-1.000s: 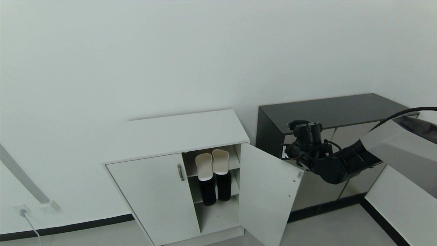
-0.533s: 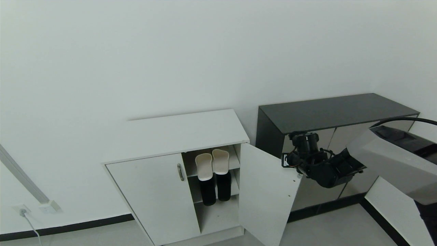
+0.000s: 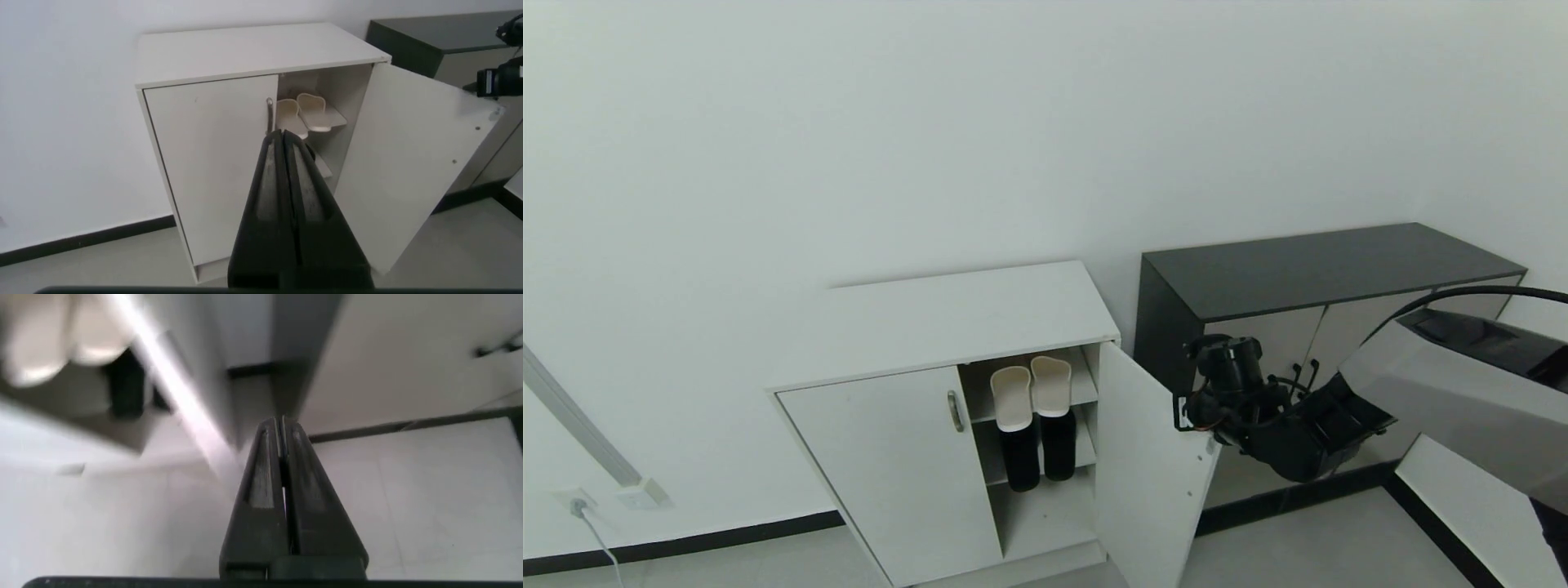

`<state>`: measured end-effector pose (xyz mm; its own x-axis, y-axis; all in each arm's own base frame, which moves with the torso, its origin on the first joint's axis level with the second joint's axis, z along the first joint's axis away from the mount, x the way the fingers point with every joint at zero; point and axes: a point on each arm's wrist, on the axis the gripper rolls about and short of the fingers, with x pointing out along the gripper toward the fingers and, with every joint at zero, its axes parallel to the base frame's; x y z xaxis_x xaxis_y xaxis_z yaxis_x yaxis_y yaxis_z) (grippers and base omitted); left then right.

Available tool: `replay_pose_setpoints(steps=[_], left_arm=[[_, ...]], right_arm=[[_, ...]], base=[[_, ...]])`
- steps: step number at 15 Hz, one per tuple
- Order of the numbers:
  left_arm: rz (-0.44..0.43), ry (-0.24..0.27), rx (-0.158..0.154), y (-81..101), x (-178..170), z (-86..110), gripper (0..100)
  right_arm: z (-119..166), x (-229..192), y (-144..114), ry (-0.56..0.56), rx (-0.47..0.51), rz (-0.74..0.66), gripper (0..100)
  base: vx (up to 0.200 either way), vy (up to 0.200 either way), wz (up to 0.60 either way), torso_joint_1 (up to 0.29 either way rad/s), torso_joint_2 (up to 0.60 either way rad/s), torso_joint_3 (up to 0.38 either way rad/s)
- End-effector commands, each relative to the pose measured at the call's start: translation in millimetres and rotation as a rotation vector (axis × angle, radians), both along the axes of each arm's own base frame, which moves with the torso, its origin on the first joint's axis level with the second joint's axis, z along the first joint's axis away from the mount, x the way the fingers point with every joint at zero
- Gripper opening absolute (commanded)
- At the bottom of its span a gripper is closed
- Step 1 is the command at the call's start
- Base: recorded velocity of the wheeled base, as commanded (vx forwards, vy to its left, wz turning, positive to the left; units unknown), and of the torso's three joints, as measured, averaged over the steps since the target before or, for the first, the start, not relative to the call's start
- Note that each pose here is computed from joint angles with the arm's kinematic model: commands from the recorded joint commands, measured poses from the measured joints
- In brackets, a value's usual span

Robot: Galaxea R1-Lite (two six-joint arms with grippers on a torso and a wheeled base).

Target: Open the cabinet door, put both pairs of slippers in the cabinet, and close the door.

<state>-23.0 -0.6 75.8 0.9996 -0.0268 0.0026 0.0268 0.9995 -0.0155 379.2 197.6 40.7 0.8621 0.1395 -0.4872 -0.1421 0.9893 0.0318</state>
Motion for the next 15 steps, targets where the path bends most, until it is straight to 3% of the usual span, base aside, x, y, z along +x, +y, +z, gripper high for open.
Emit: replay_pose_setpoints(steps=[1, 4, 11, 15], left_arm=[[0.001, 0.001, -0.001, 0.0, 0, 0.1, 0], [0.001, 0.003, -0.001, 0.0, 0, -0.3, 0], [0.001, 0.003, -0.001, 0.0, 0, -0.3, 0], [0.001, 0.001, -0.001, 0.0, 0, 0.1, 0]], right_arm=[[20, -31, 18, -0.037, 0.022, 0.073, 0], [24, -45, 25, -0.130, 0.070, 0.116, 0], [21, -63, 40, -0.135, 0.041, 0.183, 0], [19, -71, 47, -0.126, 0.041, 0.209, 0]], base=[[0.000, 0.000, 0.00, 0.000, 0.00, 0.000], [0.000, 0.000, 0.00, 0.000, 0.00, 0.000], [0.000, 0.000, 0.00, 0.000, 0.00, 0.000], [0.000, 0.000, 0.60, 0.004, 0.00, 0.004]])
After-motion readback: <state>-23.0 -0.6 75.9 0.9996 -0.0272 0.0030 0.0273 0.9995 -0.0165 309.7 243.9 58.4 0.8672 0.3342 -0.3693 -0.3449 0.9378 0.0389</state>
